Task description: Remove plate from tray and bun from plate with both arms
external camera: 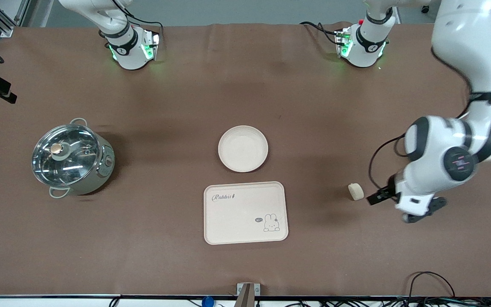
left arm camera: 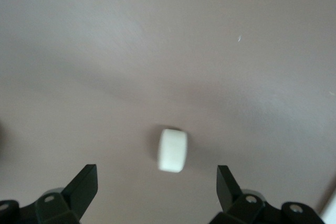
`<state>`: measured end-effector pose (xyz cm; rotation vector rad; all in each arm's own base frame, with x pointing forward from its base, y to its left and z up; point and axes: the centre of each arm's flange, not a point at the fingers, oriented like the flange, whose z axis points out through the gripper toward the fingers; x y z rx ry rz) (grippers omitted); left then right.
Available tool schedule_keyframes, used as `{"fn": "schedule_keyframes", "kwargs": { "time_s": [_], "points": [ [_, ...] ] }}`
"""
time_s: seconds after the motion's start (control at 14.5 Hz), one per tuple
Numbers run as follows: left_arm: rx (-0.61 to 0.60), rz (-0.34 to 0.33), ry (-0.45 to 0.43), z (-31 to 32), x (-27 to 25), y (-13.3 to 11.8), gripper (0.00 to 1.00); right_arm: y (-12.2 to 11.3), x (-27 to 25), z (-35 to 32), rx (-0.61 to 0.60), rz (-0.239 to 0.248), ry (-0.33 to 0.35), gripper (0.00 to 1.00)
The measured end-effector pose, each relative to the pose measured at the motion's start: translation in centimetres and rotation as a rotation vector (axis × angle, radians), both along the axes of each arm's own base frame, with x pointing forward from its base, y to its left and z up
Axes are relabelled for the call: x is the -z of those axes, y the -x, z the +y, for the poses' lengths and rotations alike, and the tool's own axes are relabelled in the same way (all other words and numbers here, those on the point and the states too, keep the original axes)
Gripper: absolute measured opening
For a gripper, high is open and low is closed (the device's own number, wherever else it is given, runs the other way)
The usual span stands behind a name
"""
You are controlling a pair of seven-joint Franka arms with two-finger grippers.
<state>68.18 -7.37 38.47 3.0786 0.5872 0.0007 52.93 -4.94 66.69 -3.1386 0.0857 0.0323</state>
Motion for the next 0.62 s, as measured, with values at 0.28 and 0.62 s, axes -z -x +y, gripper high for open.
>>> {"fn": "schedule_keyframes", "kwargs": {
  "time_s": [0.28,0.62],
  "points": [
    [0.149,-0.048,-0.024,6.5,-13.8,4.0,1.0,0.0,0.0,0.0,0.0,-0.003,0.0,1.0],
    [0.314,-0.061,-0.05,5.3,-25.1,11.6,1.0,-0.1,0.0,0.2,-0.004,-0.002,0.0,1.0]
  ]
}}
